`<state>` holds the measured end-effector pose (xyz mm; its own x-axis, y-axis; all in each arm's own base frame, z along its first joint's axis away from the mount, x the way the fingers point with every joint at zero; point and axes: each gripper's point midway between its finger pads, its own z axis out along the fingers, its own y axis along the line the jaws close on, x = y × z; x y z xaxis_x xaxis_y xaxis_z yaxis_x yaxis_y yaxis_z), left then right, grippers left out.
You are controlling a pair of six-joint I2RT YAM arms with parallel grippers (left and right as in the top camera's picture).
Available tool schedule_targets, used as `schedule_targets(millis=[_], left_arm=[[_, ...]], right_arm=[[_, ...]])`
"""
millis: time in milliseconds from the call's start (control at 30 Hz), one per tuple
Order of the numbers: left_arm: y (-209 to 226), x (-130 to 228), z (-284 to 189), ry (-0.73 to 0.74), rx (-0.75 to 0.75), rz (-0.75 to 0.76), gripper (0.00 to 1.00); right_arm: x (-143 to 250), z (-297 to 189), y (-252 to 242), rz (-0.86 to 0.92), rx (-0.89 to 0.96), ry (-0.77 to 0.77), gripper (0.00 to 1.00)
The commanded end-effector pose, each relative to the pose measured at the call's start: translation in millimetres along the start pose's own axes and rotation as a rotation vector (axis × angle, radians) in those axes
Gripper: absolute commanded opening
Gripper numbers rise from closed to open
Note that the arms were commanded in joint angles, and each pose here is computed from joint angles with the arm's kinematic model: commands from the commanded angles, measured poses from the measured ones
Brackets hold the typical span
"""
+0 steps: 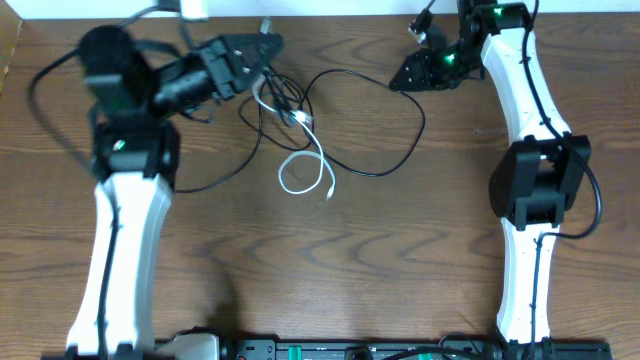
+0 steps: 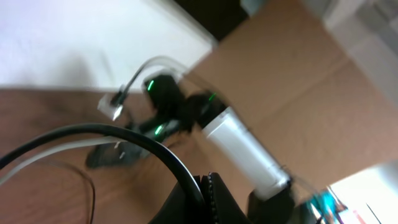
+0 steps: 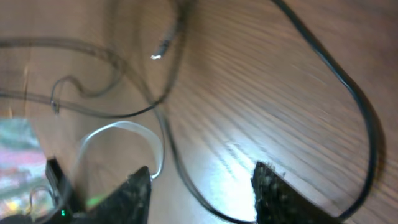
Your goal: Untangle cables
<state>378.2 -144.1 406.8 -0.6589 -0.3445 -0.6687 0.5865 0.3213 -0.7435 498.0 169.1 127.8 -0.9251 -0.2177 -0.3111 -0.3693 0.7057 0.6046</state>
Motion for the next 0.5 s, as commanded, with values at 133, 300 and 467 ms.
schedule_targets(millis=[133,300,467], left_arm=[[46.7,41.4,35.7,0.199,0.108,-0.040,0.07],[33.5,43.9,46.4,0.207,0.149,0.007,0.07],[36.8,34.7,49.9,0.164,0.111,-0.052,0.07]], right_arm=[[-18.9,-65.2,115.0,-0.210,-0.097,-0.151,0.58],[-18.9,-39.9,140.6,-0.152,-0.140,-0.121,0.57],[-18.9,-11.2,167.8,-0.187,-0.139,-0.103,0.57]])
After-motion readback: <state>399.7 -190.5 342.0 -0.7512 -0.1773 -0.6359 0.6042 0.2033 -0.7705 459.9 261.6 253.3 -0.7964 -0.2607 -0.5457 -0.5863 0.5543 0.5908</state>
